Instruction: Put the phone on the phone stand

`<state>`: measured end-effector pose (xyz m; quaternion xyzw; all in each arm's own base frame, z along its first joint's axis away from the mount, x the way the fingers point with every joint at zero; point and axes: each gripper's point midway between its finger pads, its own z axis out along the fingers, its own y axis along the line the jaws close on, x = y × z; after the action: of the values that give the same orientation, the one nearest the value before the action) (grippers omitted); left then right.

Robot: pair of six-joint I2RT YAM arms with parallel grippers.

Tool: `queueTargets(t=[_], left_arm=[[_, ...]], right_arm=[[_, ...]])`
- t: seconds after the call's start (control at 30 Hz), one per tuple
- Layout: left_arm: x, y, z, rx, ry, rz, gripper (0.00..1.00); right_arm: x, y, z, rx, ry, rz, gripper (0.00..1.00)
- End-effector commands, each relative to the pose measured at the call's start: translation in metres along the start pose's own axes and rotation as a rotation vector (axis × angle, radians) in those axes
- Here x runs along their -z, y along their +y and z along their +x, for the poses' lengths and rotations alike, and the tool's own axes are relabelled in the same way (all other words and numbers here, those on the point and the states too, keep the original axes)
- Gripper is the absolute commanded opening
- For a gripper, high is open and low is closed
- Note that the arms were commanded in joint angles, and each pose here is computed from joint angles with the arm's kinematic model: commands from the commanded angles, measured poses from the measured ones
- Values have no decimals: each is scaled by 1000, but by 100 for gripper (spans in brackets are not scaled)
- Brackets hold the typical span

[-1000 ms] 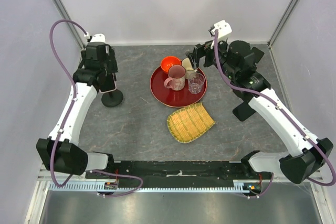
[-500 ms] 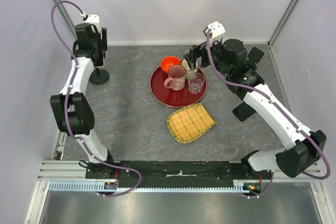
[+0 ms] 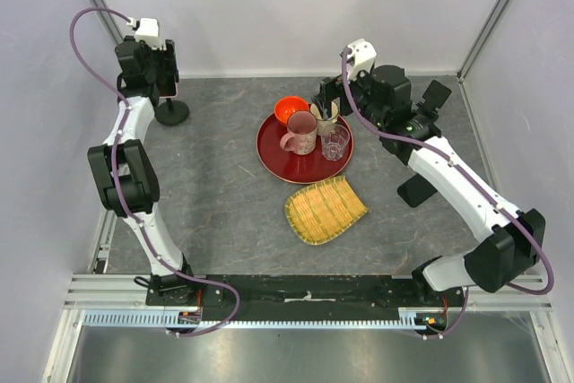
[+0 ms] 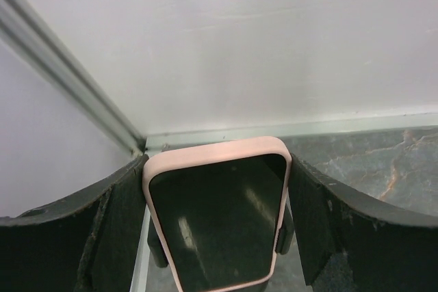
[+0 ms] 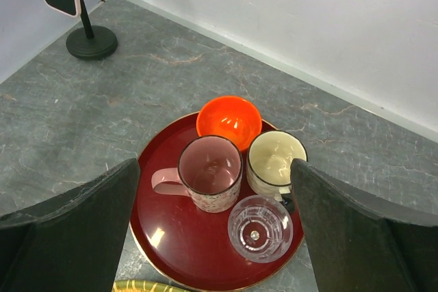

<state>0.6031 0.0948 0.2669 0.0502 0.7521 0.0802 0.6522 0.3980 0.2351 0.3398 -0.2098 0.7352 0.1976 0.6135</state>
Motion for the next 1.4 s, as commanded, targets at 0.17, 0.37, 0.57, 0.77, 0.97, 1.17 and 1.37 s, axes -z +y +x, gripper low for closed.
queueTargets(t=[0.17, 0.37, 0.57, 0.77, 0.97, 1.17, 1.37], left_arm=[[1, 6, -116, -82, -491, 193, 2], [-2, 9, -129, -87, -543, 197, 2], [-20, 9, -116, -79, -531, 236, 2], [-20, -2, -95, -78, -496, 311, 2], [-14, -1, -86, -5, -471, 368, 2], [-11, 8, -73, 51, -450, 283, 48], [-13, 21, -66, 83, -391, 200, 43]], right_arm=[[-14, -5, -7, -7, -16, 3, 98], [-22, -2, -5, -26, -6, -16, 98], [-24, -2, -4, -26, -5, -13, 98], [-26, -3, -2, -27, 0, -15, 98], [-26, -1, -2, -27, -1, -23, 98], [-23, -1, -3, -22, -6, -24, 98], [-22, 0, -3, -22, -6, -27, 98]])
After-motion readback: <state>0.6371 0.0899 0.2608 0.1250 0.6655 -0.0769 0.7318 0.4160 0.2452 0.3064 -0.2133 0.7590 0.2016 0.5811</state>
